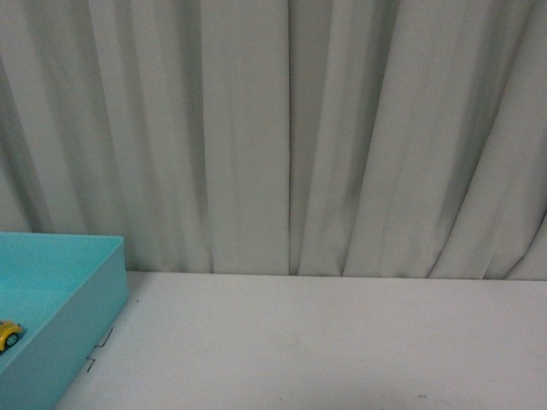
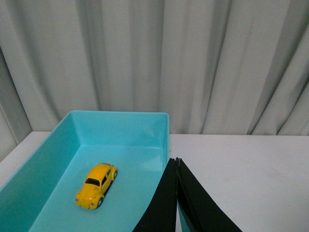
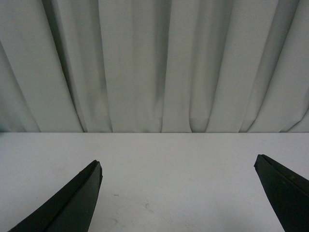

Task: Wind up and store yellow beetle toy

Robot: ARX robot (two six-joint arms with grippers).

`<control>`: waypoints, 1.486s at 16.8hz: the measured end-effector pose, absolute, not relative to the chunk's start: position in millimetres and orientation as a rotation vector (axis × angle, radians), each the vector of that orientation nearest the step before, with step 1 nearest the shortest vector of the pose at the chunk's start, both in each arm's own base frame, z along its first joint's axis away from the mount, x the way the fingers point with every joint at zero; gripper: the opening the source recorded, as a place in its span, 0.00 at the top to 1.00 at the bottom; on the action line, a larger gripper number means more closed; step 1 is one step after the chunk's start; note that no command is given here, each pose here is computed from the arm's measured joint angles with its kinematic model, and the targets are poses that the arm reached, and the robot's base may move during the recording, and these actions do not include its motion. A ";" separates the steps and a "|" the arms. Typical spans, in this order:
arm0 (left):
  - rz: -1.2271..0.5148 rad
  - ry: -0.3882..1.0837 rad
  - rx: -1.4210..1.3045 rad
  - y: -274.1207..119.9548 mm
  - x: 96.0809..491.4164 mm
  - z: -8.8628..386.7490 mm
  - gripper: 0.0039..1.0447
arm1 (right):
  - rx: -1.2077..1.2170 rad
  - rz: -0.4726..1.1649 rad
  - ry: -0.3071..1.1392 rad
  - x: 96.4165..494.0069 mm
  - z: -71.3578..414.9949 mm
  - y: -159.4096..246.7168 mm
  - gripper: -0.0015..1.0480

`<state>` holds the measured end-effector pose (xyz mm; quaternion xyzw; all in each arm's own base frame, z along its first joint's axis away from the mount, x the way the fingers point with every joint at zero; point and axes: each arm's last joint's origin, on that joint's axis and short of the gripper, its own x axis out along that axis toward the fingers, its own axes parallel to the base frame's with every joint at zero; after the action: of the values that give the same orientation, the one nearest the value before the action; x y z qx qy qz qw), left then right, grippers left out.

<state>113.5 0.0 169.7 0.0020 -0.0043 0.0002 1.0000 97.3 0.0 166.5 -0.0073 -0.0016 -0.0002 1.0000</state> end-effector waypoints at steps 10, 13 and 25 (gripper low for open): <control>0.000 -0.001 0.003 0.0 97.4 166.3 0.68 | -0.014 0.000 -0.003 97.3 166.5 0.0 0.06; 0.000 -0.001 0.003 0.0 97.4 166.3 0.40 | -0.014 0.000 -0.002 97.3 166.5 0.0 0.06; 0.000 -0.001 0.003 0.0 97.4 166.3 0.06 | -0.014 -0.001 -0.003 97.3 166.5 0.0 0.06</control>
<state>97.4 0.0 166.3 0.0016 -0.0005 0.0002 1.0000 97.3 0.0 166.5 -0.0072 -0.0014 -0.0004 1.0000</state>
